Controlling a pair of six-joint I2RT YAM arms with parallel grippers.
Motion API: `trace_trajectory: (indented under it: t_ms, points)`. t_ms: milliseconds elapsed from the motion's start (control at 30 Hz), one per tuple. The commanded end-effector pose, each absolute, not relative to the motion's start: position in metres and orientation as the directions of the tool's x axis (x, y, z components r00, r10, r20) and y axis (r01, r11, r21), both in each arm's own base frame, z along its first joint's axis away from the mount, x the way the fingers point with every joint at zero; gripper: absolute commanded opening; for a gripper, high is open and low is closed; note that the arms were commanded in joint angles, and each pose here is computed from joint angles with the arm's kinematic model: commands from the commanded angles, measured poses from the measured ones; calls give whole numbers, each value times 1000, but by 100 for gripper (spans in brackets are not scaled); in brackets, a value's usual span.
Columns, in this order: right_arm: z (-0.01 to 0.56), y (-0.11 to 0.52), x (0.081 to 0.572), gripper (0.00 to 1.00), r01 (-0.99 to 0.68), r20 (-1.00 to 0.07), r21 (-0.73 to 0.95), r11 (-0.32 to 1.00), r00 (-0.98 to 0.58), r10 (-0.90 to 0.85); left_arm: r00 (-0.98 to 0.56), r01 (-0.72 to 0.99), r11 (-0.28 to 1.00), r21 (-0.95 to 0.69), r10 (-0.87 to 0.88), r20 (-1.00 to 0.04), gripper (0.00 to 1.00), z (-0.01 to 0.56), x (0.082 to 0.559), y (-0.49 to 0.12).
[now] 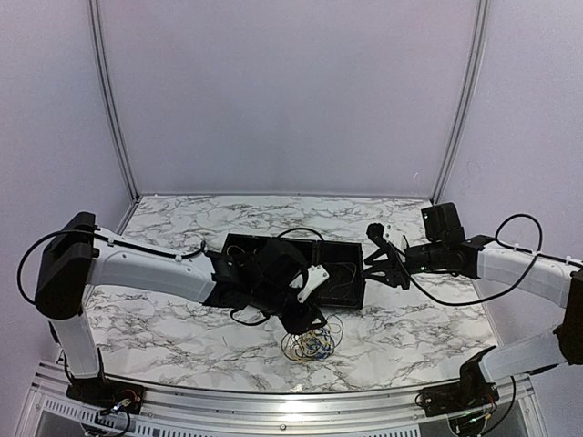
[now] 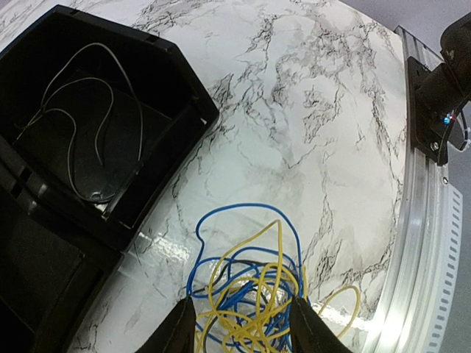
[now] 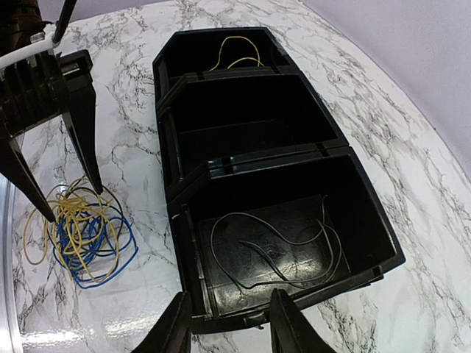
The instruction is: Untangle the cables
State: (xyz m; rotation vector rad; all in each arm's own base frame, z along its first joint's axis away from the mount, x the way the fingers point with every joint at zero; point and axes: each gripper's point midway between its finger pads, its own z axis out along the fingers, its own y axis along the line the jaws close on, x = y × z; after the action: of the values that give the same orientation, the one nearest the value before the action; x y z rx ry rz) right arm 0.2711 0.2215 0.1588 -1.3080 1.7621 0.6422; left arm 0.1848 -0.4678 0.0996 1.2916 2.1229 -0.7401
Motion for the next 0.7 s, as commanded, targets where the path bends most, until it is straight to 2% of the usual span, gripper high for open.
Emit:
trace_trajectory:
  t_ms: [0, 200, 467, 667]
  points:
    - [161, 219, 276, 37, -938, -846, -81, 336, -114, -521, -354, 925, 333, -182, 585, -729, 45, 107, 184, -489]
    - [163, 219, 276, 37, -938, -848, -82, 336, -112, -519, -349, 931, 309, -195, 593, -726, 32, 102, 180, -493]
    - [187, 220, 276, 37, -940, -849, -102, 324, -88, -522, -327, 941, 277, -195, 593, -735, 20, 95, 177, -493]
    - [180, 228, 257, 38, -965, -824, -61, 254, -94, -559, -340, 937, 277, -214, 570, -748, 2, 98, 172, -487]
